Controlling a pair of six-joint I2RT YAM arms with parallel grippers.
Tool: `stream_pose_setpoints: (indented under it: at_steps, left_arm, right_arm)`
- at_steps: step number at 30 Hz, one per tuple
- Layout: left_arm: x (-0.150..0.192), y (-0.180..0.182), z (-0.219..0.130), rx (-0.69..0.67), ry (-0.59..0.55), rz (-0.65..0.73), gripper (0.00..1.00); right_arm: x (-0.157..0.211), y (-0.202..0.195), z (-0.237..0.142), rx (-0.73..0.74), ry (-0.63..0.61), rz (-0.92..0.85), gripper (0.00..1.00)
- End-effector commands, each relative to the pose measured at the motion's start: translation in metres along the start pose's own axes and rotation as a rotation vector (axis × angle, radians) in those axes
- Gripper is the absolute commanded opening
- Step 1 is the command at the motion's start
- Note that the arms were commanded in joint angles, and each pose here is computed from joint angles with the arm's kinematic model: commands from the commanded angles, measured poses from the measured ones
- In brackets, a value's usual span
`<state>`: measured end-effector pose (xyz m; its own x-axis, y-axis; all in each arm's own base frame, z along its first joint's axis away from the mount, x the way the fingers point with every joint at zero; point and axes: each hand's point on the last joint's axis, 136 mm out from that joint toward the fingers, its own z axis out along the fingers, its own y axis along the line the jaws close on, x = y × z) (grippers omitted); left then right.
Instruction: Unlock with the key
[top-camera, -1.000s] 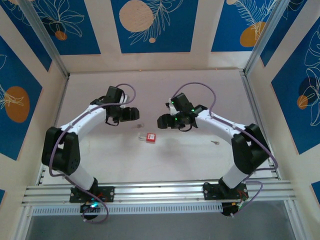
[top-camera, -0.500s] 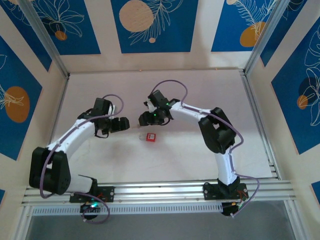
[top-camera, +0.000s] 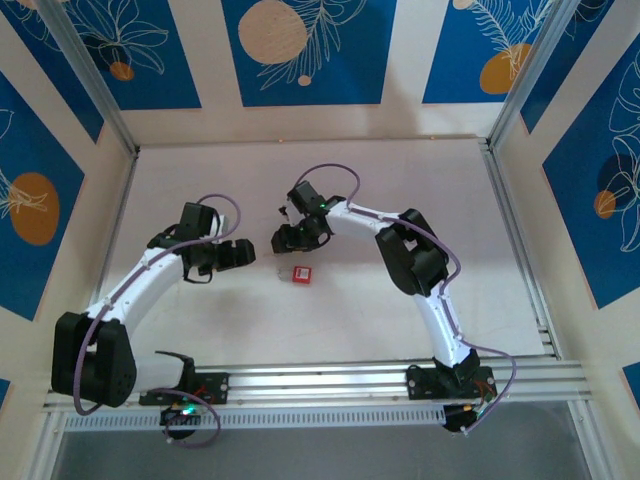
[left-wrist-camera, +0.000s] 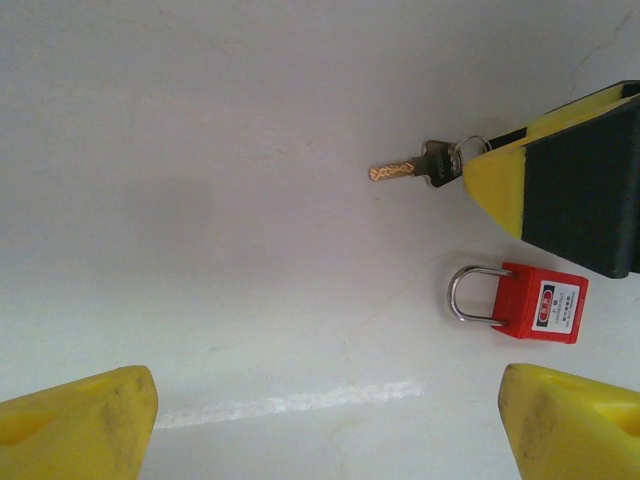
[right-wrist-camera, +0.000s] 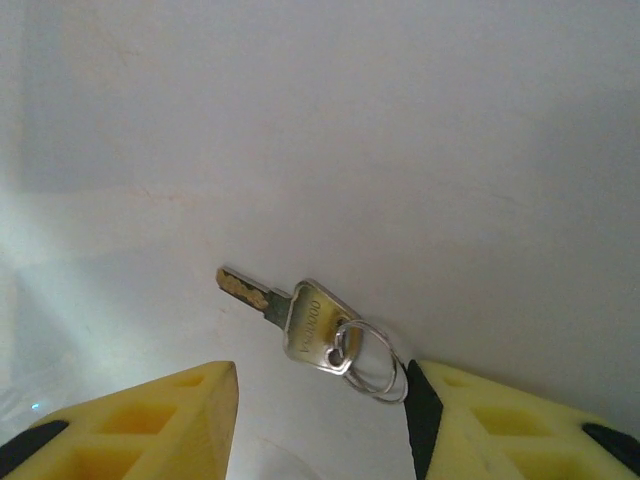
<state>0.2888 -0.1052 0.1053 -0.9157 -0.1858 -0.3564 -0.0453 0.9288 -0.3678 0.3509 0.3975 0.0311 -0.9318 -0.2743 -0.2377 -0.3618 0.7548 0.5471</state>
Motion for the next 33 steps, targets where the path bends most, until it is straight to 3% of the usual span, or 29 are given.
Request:
stream_pose_setpoints:
  at_steps: [1,23,33]
  left_arm:
    - [0.002,0.002,-0.005,0.006,-0.002,-0.015,0.88]
    - [0.001,0.005,-0.007,0.012,-0.006,-0.019,0.89]
    - [0.0,0.007,-0.011,0.003,-0.025,-0.02,0.89]
  right_arm:
    - [0.009,0.007,0.011,-0.038,0.055,0.0,0.47]
    - [-0.003,0.01,0.004,-0.011,0.026,-0.023,0.09]
    - [-0.009,0.028,-0.021,-0.024,-0.031,-0.052,0.02]
